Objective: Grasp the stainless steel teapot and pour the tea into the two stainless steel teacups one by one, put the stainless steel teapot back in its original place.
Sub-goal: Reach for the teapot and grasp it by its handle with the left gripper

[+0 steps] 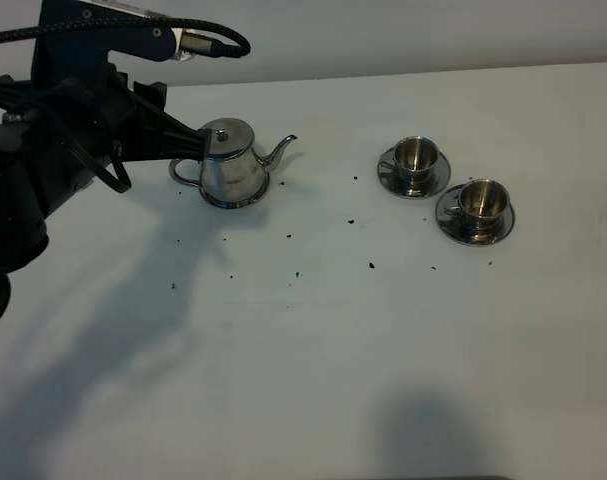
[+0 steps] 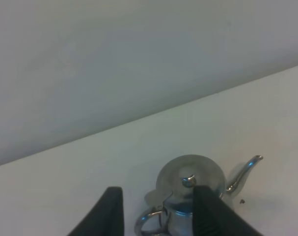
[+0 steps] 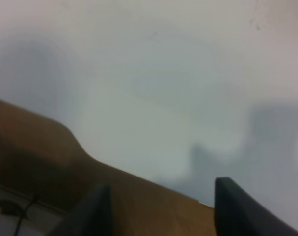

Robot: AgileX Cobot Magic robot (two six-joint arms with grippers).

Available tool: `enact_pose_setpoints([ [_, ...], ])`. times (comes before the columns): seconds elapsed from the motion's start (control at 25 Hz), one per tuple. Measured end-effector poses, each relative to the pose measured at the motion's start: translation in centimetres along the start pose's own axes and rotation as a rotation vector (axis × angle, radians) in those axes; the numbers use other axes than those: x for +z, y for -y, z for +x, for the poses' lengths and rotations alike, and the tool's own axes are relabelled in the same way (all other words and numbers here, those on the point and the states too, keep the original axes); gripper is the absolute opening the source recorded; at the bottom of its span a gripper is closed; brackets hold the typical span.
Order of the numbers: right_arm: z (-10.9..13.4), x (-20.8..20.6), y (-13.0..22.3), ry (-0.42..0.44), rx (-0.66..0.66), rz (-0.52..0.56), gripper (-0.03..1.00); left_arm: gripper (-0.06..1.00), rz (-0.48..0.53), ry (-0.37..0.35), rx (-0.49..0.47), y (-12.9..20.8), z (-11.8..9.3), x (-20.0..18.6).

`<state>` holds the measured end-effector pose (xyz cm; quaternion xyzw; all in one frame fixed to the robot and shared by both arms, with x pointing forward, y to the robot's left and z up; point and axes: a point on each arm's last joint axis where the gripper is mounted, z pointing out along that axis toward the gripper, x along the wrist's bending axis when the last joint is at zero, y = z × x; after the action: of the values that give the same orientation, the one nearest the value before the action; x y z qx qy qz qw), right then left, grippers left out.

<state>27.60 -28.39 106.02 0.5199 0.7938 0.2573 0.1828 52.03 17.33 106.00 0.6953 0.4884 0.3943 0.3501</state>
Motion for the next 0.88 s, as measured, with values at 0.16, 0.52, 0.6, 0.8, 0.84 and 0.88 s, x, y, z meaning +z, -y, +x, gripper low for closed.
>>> enact_pose_setpoints([
  [0.16, 0.1, 0.1, 1.4, 0.003, -0.01, -0.066, 0.45, 0.37, -0.005, 0.021, 0.0, 0.0, -0.2, 0.0],
  [0.52, 0.1, 0.5, 1.5, 0.012, -0.049, -0.184, 0.45, 0.37, -0.023, 0.087, -0.001, -0.2, -0.8, 0.0],
  [0.6, 0.1, 0.5, 1.5, 0.012, -0.052, -0.189, 0.45, 0.37, -0.023, 0.088, -0.001, -0.2, -0.8, 0.0],
  [0.8, 0.1, 0.6, 1.5, 0.012, -0.053, -0.191, 0.45, 0.37, -0.024, 0.09, 0.0, -0.2, -0.8, 0.0],
  [0.84, 0.1, 0.6, 1.5, 0.012, -0.053, -0.191, 0.45, 0.37, -0.024, 0.089, 0.001, -0.2, -0.8, 0.0],
  [0.88, 0.1, 0.6, 1.5, 0.012, -0.053, -0.191, 0.45, 0.37, -0.025, 0.091, 0.003, -0.2, -0.8, 0.0],
])
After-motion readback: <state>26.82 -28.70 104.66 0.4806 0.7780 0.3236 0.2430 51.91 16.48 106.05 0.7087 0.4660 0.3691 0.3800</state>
